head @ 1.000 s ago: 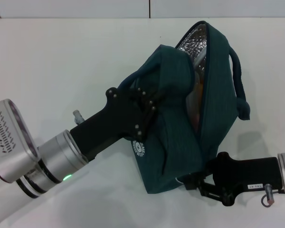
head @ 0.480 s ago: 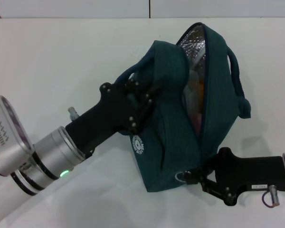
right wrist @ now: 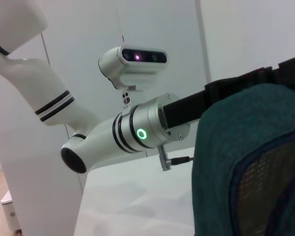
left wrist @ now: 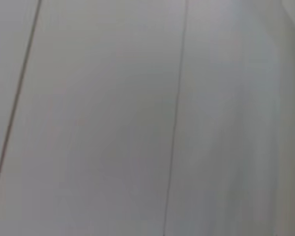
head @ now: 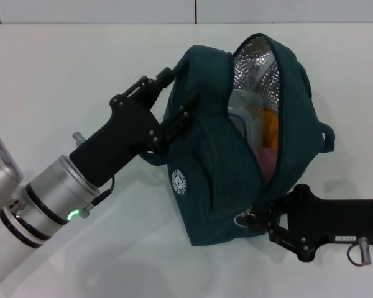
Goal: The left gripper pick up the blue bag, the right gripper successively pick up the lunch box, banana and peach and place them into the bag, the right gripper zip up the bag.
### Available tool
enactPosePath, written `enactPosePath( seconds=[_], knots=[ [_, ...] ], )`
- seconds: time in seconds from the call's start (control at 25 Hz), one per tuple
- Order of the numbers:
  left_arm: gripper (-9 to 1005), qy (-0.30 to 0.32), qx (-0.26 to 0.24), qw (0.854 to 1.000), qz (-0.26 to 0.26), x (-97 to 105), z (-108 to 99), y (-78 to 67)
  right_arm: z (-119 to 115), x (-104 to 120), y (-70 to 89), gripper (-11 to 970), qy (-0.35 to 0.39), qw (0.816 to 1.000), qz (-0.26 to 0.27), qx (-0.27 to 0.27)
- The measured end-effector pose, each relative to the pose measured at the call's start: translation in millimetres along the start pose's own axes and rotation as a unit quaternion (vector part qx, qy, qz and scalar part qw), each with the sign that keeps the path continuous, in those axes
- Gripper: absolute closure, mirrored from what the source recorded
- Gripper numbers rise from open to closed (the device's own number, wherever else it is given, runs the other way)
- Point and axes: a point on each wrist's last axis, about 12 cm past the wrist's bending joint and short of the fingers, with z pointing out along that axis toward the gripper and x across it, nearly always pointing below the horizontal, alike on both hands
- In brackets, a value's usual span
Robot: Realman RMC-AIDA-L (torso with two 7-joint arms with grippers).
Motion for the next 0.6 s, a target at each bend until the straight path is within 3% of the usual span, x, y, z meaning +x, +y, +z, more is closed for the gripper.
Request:
enactPosePath(
  seconds=[0.2, 0.6],
  knots=[
    [319, -0.004, -0.006, 0.999, -0.033, -1.8, -3.3, 2.6, 3.7, -4.7, -3.4, 940, -0.001, 1.0, -0.008, -0.006],
    [258, -0.035, -0.034, 0.997, -0.052, -9.3, -11.0, 10.0, 14.3, -17.3, -12.7, 940, -0.005, 1.0, -0.025, -0.016]
  ],
)
